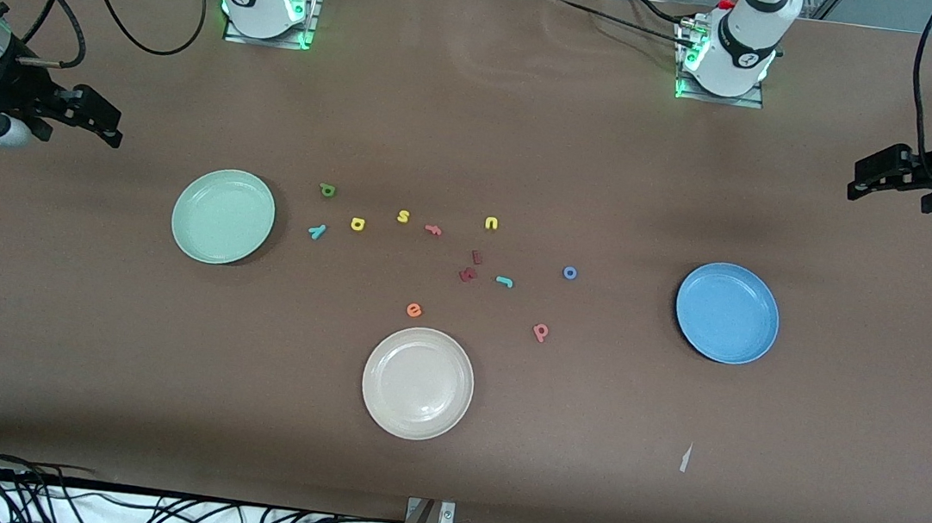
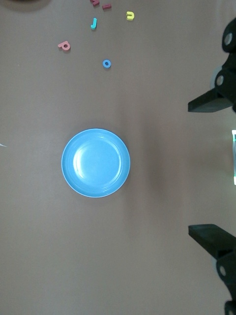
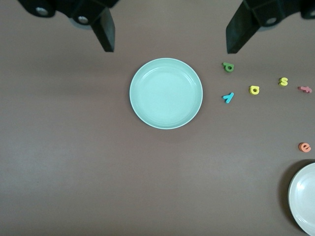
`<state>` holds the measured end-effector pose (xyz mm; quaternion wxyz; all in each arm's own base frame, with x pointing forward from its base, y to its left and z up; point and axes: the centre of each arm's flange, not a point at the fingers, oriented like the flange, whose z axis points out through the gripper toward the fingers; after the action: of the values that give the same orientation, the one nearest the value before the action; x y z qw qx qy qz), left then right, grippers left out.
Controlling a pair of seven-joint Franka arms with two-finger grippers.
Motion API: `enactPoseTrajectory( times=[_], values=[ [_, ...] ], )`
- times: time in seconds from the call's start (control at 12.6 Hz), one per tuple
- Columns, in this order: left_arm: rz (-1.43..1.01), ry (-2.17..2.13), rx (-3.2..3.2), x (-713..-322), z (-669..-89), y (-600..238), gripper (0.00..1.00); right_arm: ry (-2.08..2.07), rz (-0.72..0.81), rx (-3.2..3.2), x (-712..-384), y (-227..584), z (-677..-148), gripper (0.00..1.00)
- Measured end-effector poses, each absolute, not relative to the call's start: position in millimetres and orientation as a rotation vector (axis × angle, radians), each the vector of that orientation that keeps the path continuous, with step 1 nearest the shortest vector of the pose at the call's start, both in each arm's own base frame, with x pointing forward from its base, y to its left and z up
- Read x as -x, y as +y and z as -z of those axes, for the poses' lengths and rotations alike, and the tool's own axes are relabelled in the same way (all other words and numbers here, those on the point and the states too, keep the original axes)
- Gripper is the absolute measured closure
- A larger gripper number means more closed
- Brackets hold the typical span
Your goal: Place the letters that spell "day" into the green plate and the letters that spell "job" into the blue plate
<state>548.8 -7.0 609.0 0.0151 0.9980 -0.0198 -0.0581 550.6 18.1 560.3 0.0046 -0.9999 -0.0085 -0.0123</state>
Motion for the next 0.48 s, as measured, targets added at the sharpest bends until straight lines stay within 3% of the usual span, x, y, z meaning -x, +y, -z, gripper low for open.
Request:
enactPoseTrajectory(
  times=[0.48],
  values=[
    [0.213,-0.053,-3.103,-554.8,-604.0,-2.8,0.0,-0.039,0.038,3.132,-550.5,22.4,-560.3,0.0]
  ],
)
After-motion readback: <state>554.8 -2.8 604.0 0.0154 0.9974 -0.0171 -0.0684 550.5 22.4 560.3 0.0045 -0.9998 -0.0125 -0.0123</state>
